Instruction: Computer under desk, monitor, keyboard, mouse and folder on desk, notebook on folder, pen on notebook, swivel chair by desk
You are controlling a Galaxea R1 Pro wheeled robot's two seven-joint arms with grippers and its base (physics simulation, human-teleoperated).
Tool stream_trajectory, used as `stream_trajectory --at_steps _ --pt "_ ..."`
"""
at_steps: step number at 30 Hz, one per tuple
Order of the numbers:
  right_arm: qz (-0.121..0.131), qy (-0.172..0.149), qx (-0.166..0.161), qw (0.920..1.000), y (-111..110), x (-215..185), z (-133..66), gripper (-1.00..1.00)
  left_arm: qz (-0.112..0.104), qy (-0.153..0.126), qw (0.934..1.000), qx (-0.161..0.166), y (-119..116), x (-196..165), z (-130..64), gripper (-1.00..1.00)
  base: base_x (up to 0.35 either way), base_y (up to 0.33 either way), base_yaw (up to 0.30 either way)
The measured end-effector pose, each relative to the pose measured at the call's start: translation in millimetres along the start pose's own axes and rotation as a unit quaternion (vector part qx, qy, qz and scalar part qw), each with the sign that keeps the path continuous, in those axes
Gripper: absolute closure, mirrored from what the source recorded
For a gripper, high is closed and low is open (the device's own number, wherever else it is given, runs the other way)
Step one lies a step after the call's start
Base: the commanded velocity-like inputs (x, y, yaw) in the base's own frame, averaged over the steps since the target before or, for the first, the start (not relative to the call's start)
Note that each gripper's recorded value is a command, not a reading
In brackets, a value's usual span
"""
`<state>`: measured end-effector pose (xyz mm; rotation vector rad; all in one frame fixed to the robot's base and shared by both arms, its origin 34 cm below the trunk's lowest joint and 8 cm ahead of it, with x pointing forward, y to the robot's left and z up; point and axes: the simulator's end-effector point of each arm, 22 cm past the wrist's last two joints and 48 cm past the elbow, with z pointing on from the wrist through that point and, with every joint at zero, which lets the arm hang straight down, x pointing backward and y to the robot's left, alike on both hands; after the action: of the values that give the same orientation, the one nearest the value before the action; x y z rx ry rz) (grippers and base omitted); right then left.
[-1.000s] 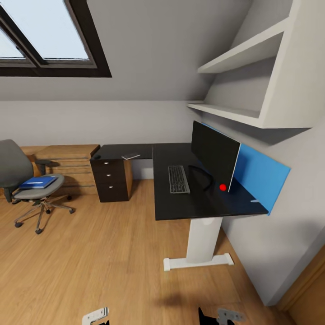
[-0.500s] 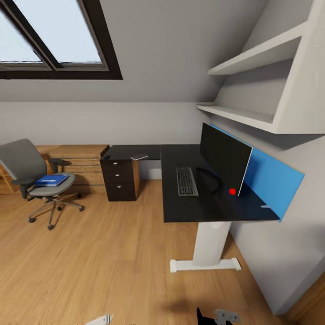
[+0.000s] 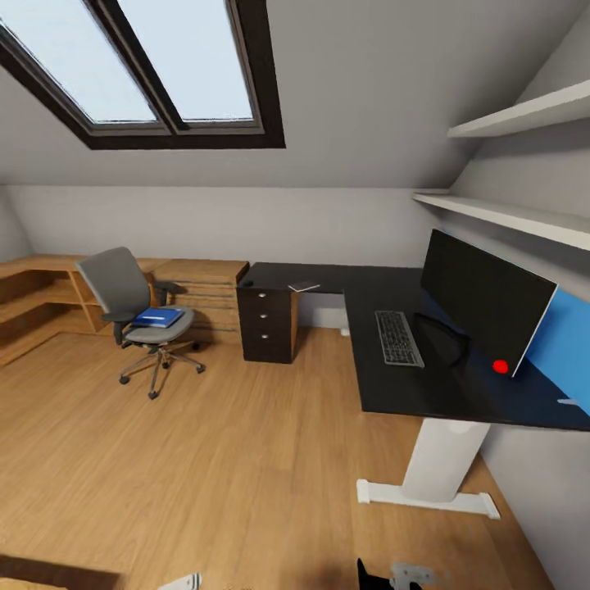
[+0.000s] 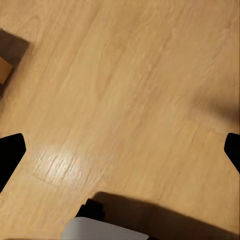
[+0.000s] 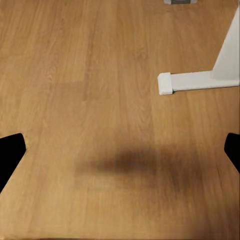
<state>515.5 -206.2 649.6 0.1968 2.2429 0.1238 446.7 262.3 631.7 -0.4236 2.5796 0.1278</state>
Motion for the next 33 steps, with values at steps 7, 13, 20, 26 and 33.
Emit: stream_trajectory --at_steps 7,13,20,26,33 --pt "0.0 0.0 0.0 1.0 1.1 -5.5 -6.4 -1.0 0.0 0.0 1.0 0.0 0.6 -3.0 -7.9 -1.0 0.0 0.327 0.275" --pt "0.0 0.0 0.0 1.0 2.1 -9.9 -11.8 -1.0 0.001 0.001 1.0 0.001 0.5 -4.9 -14.6 -1.0 0.0 0.311 0.264" --pt "0.001 0.0 0.001 1.0 1.2 -11.7 -13.6 -1.0 0.005 -0.003 1.0 0.001 -1.7 -6.9 -17.4 -1.0 0.0 0.073 0.071" --pt "0.001 -0.001 0.002 1.0 0.8 -11.9 -13.7 -1.0 0.006 -0.007 1.0 0.001 -2.3 -8.0 -17.6 -1.0 0.046 0.007 0.007" --pt "0.001 -0.001 0.002 1.0 0.8 -12.0 -14.0 -1.0 0.006 -0.007 1.0 0.002 -3.1 -7.8 -18.0 -1.0 0.264 0.001 0.001"
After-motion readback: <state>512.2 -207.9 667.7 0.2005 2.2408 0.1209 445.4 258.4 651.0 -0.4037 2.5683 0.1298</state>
